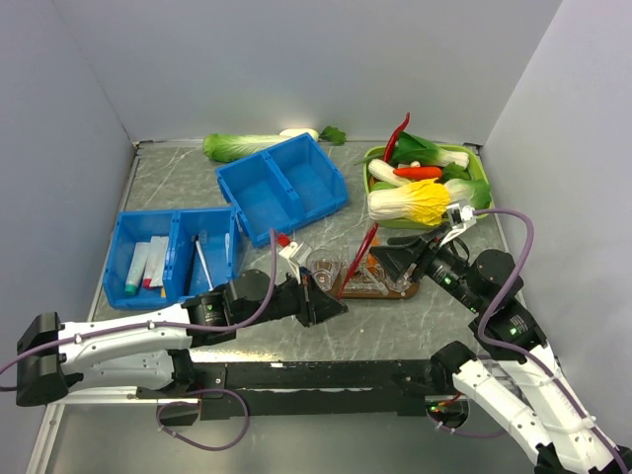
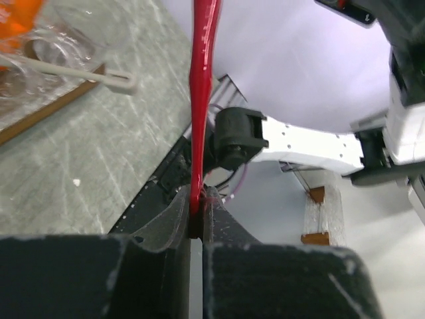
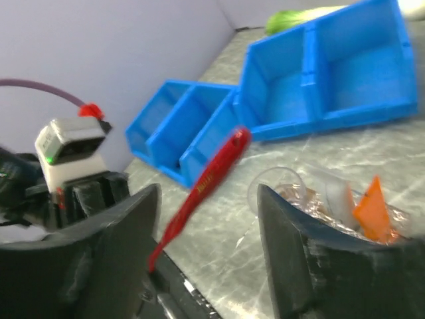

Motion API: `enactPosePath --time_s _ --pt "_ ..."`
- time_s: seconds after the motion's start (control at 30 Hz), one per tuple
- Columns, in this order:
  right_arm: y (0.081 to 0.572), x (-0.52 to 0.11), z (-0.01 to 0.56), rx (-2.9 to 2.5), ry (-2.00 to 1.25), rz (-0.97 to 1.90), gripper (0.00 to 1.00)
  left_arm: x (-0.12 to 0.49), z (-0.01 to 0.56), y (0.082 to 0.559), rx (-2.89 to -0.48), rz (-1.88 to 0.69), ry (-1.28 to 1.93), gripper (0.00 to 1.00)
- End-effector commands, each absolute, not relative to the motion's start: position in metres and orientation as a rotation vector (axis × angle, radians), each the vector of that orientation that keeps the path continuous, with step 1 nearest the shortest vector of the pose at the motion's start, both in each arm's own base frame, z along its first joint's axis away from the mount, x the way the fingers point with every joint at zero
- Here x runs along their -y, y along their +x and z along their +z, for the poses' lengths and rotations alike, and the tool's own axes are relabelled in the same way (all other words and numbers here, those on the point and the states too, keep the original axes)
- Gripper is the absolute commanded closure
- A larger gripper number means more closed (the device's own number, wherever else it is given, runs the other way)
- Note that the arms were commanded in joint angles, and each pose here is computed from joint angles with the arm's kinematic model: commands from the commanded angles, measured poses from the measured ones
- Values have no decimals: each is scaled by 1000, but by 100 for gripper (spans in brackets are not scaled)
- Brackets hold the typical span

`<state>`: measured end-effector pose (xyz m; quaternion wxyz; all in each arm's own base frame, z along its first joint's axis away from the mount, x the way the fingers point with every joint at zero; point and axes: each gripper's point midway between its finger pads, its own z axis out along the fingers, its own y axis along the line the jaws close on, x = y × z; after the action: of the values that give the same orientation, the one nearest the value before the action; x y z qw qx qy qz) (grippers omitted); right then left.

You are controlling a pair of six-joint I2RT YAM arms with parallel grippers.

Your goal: Prepare toiletry sets of a toothbrush and toothpaste on the tray

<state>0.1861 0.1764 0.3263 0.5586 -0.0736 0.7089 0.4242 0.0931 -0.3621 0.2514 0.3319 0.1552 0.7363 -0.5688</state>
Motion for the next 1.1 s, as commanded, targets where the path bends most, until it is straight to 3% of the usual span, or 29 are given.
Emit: enactPosePath --time_s 0.0,0.07,0.27,0.63,1.07 --pt "191 -153 338 -1639 -160 841 15 353 247 106 -2051 -1389 285 99" --pt "192 -145 336 -1652 -140 795 9 350 248 105 -2090 -1381 264 99" --pt "191 -118 335 -1649 -98 647 3 337 225 98 -2306 -1302 224 99" --pt "185 -91 336 -1657 -72 510 3 329 189 81 -2582 -1156 284 99" --pt "169 -76 330 -1668 -60 479 3 335 194 75 -2751 -1097 404 99"
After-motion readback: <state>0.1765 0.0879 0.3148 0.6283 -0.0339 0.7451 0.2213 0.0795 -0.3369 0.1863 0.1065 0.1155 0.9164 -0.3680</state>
